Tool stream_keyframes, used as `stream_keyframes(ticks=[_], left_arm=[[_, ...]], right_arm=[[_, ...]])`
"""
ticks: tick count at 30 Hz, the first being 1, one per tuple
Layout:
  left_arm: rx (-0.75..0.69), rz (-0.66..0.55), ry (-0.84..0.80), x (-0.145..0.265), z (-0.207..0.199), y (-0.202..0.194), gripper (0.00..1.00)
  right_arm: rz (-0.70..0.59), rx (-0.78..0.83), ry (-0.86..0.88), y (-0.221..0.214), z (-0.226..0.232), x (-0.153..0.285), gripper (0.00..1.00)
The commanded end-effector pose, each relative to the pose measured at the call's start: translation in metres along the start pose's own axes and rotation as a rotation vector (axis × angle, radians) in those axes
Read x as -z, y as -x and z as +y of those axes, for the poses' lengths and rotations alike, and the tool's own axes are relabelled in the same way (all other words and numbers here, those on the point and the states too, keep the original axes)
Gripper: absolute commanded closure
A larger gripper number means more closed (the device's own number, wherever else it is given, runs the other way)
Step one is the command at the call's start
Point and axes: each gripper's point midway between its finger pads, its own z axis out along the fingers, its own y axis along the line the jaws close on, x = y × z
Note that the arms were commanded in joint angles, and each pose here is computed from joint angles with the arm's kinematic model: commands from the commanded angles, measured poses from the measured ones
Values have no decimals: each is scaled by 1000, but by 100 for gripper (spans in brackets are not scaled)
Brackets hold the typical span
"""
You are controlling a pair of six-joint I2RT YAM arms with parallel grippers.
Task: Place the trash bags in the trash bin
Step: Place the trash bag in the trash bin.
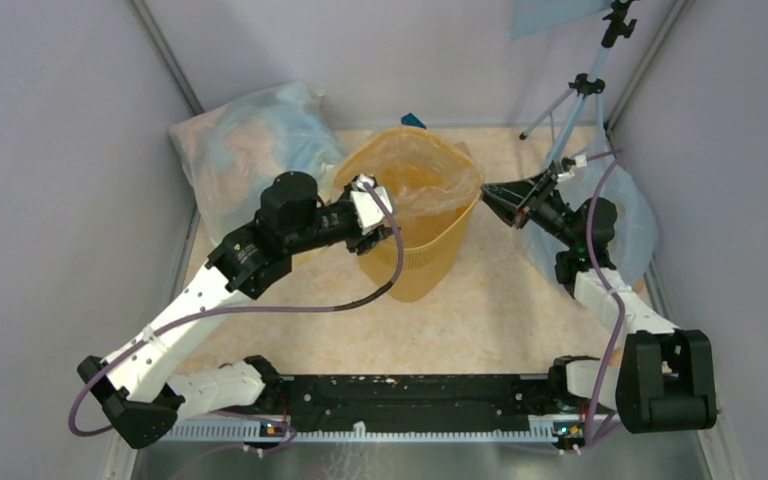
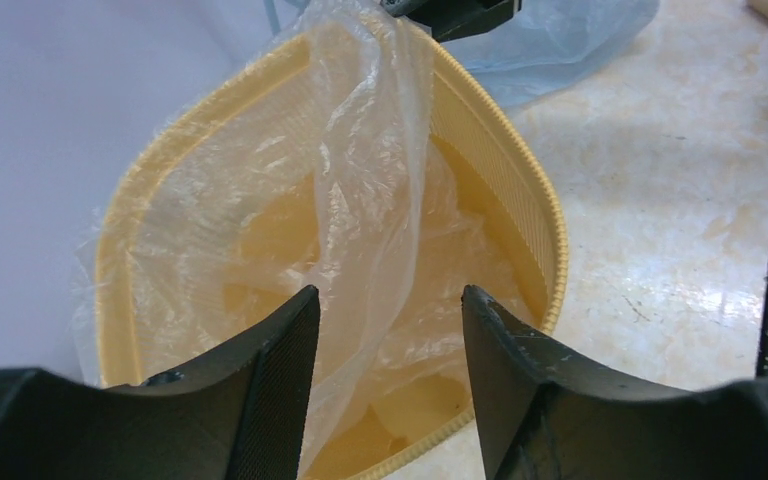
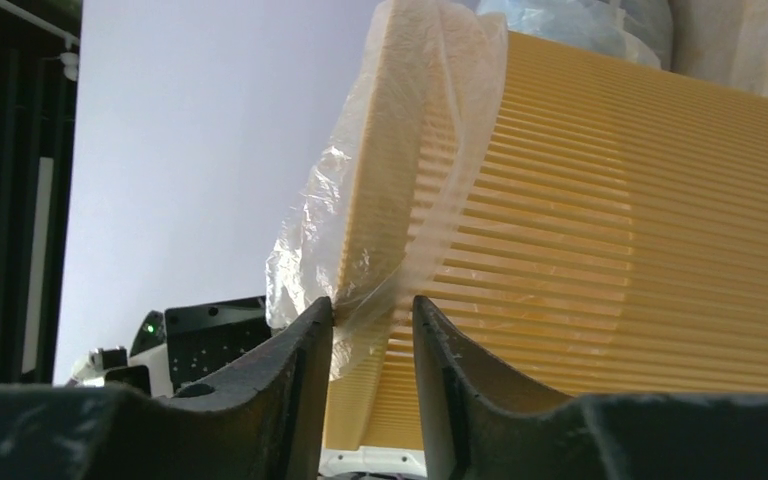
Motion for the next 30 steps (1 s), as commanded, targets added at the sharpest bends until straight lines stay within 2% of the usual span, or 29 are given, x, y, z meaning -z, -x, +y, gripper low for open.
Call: stream_keyframes(ticks=[1, 5, 8, 12, 17, 23, 25, 28, 30], left_arm=[[-113, 7, 128, 1, 22, 18, 37], [-181, 133, 116, -22, 11, 2, 35], [-219, 176, 118, -32, 8, -5, 39], [-243, 185, 129, -35, 9, -3, 47], [-275, 168, 158, -31, 11, 2, 66], [-288, 198, 149, -37, 11, -4, 70], [-288, 212, 141, -39, 10, -8, 69], [-290, 241, 159, -43, 13, -15, 63], [-291, 252, 170, -46, 15, -18, 65]], right_arm=[[10, 29, 68, -3, 15, -3, 70], [10, 25, 69, -3, 15, -4, 89], [9, 22, 71, -3, 14, -4, 100], [12, 19, 68, -3, 13, -5, 100], [16, 21, 71, -3, 13, -5, 100], [23, 20, 79, -4, 15, -5, 100], [23, 18, 78, -4, 15, -5, 100], [25, 17, 79, -5, 15, -5, 100], [26, 17, 80, -5, 15, -4, 100]])
